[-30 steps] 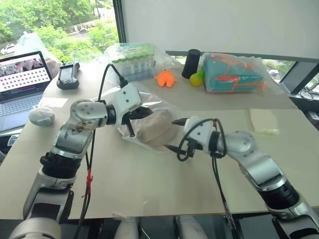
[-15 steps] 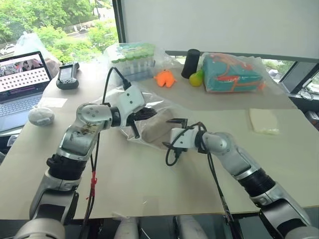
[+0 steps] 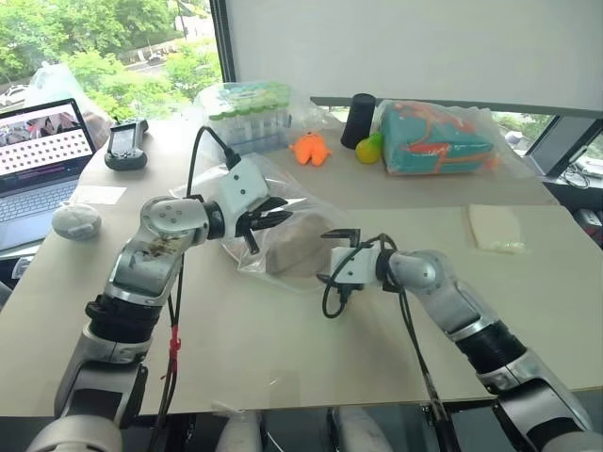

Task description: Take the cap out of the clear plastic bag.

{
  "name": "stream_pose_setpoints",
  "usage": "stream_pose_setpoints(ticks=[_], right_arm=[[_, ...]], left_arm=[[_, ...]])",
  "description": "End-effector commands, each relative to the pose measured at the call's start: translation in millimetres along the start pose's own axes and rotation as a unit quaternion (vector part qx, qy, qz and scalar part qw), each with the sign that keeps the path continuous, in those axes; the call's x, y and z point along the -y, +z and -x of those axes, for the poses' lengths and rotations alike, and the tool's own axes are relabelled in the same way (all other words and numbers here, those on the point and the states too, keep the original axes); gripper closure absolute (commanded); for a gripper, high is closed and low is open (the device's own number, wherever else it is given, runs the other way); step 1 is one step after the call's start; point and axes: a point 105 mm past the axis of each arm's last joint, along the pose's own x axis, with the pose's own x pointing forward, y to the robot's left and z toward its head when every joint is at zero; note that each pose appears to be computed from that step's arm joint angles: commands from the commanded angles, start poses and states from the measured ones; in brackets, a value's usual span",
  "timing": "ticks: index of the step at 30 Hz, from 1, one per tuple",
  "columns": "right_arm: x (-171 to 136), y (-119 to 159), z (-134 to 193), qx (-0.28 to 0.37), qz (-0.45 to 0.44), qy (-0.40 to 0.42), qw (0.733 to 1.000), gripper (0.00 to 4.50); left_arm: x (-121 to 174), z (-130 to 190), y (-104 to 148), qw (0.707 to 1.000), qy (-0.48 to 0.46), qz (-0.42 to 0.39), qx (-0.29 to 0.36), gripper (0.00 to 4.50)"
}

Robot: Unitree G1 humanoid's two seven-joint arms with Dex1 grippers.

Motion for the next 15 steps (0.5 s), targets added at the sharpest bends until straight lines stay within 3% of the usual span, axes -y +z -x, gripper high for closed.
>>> stream_pose_setpoints(ticks=[1,3,11,15], right_arm=[[11,10,-3,0.016,0.023,-0.023,0.999,0.0],[10,12,-5,0.021,0.019,-0.024,0.999,0.0],[13,21,-8,0.039,0.005,-0.036,0.999,0.0],[14,22,-8,0.042,-0.002,-0.041,0.998,0.0]], left_arm=[[-5,5,16,0.999,0.012,-0.019,0.023,2.05],[-4,6,16,1.0,0.009,-0.021,0.021,1.33],[-3,7,14,1.0,0.009,-0.018,0.016,1.33],[15,6,3,0.999,-0.032,-0.005,-0.008,1.33]])
